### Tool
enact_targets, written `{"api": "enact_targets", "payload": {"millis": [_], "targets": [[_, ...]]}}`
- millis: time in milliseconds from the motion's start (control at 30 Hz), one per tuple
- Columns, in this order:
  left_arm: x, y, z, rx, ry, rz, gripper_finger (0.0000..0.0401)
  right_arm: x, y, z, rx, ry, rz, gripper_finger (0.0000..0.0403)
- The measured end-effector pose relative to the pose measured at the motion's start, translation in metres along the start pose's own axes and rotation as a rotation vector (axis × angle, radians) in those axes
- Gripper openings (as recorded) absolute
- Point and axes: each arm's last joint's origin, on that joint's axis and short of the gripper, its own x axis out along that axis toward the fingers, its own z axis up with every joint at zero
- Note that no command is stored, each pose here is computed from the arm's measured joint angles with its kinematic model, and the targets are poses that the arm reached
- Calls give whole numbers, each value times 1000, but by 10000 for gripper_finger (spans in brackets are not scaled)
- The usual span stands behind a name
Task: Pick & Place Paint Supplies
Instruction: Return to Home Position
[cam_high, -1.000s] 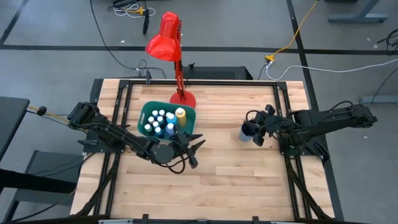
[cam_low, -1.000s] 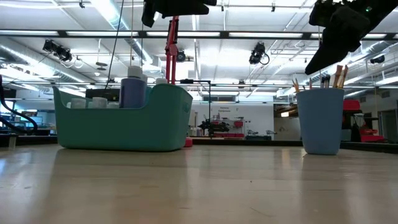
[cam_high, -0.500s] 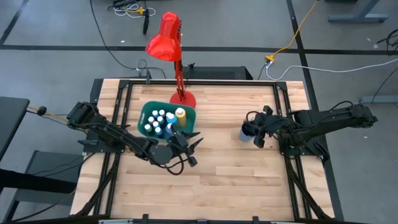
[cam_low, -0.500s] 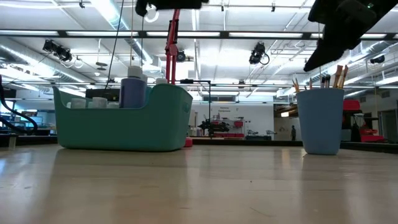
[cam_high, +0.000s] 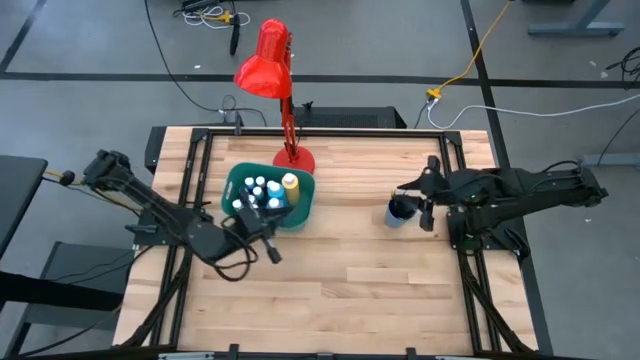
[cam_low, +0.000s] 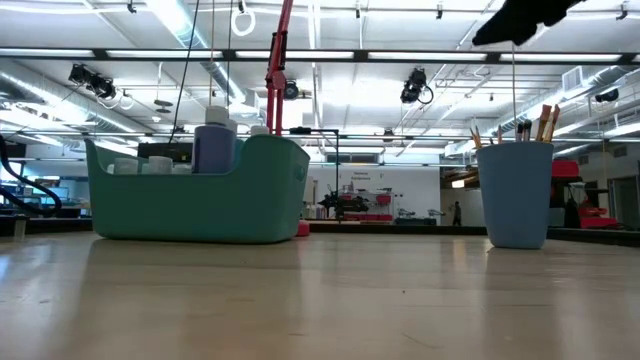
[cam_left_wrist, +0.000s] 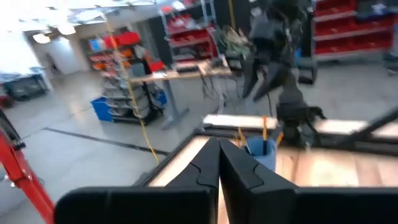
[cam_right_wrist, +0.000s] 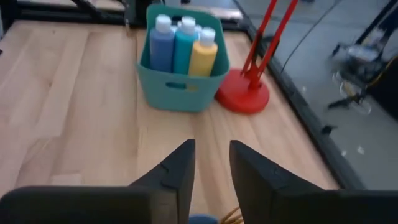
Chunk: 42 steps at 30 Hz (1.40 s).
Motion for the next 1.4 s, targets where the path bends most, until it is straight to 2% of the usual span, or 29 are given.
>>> {"api": "enact_targets", "payload": {"millis": [133, 333, 533, 667, 733, 867, 1067, 1233, 1400], "targets": [[-15, 29, 4, 58, 65, -96, 12, -12, -5, 0, -20, -47, -6, 101], [-39, 79, 4, 63, 107, -109, 25, -37, -14, -3, 13, -141, -10, 93], [-55, 98, -25, 92, 33, -382, 14, -46, -17, -14, 26, -254, -5, 87], [-57, 106, -52, 135, -69, -381, 10, -40, -15, -26, -14, -323, -8, 87], [-62, 112, -68, 155, -100, -418, 11, -37, -15, -32, -22, -345, -46, 87], [-73, 129, -89, 96, -255, -459, 19, -38, -17, -43, 10, -382, -90, 87], [-85, 146, -120, -11, -374, -457, 20, -40, -17, -63, 49, -448, -47, 87], [-89, 152, -141, 1, -423, -434, 13, -44, -18, -79, 87, -509, -42, 87], [-87, 147, -154, 25, -413, -439, 13, -48, -19, -87, 121, -584, 6, 87]]}}
